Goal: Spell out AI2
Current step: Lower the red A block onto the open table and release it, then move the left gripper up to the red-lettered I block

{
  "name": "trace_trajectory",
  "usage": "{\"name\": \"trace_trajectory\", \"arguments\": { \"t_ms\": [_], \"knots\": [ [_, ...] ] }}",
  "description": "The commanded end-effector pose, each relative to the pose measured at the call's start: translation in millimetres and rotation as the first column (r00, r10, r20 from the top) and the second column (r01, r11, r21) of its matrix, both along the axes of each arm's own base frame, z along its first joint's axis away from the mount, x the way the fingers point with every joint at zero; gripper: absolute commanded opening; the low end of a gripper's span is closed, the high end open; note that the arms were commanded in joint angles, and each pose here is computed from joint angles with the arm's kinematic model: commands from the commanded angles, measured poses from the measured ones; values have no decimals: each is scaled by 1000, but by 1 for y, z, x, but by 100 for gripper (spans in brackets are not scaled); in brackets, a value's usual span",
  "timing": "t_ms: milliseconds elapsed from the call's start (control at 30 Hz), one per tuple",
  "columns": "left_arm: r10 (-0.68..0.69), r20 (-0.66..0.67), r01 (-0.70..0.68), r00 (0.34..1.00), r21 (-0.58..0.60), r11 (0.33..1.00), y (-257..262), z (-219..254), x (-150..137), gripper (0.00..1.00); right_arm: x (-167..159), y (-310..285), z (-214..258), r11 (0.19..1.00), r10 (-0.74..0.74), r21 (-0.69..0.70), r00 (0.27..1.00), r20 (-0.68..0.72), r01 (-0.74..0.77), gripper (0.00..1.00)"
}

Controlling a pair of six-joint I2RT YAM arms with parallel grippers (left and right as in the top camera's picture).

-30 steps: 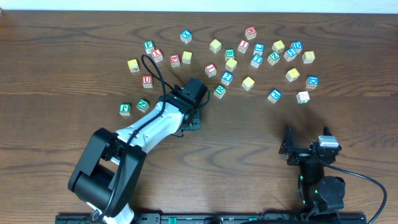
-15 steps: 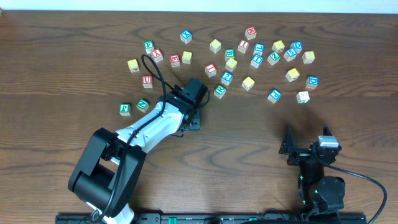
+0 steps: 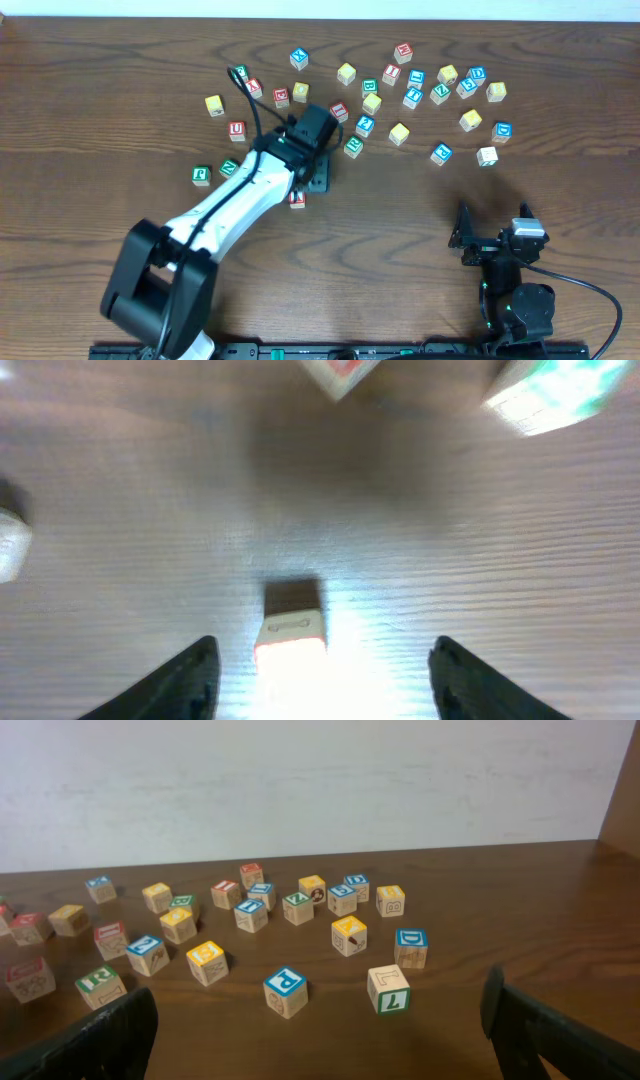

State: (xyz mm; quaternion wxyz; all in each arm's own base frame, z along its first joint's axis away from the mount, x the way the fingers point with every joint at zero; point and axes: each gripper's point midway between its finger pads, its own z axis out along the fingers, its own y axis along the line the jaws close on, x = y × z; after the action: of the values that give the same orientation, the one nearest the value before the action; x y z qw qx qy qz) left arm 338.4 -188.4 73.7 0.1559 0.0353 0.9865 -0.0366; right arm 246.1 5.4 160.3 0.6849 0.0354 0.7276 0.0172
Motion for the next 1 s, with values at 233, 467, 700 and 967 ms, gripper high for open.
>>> {"name": "trace_trajectory", "arguments": {
  "t_ms": [233, 467, 700, 967],
  "knots": [
    [-387, 214, 369, 897, 118, 922, -20, 100, 38, 73, 0, -3, 0, 1000, -11, -2, 1000, 0, 11, 99],
    [-422, 240, 393, 874, 163, 905, -14, 110, 73, 74, 0, -3, 0, 1000, -11, -2, 1000, 0, 11, 99],
    [-520, 130, 486, 844, 225, 845, -22, 78, 111, 81, 0, -3, 0, 1000, -11, -2, 1000, 0, 11, 99],
    [-632, 78, 604, 771, 221, 765, -45, 47, 136, 84, 0, -3, 0, 1000, -11, -2, 1000, 0, 11, 99]
  ]
}}
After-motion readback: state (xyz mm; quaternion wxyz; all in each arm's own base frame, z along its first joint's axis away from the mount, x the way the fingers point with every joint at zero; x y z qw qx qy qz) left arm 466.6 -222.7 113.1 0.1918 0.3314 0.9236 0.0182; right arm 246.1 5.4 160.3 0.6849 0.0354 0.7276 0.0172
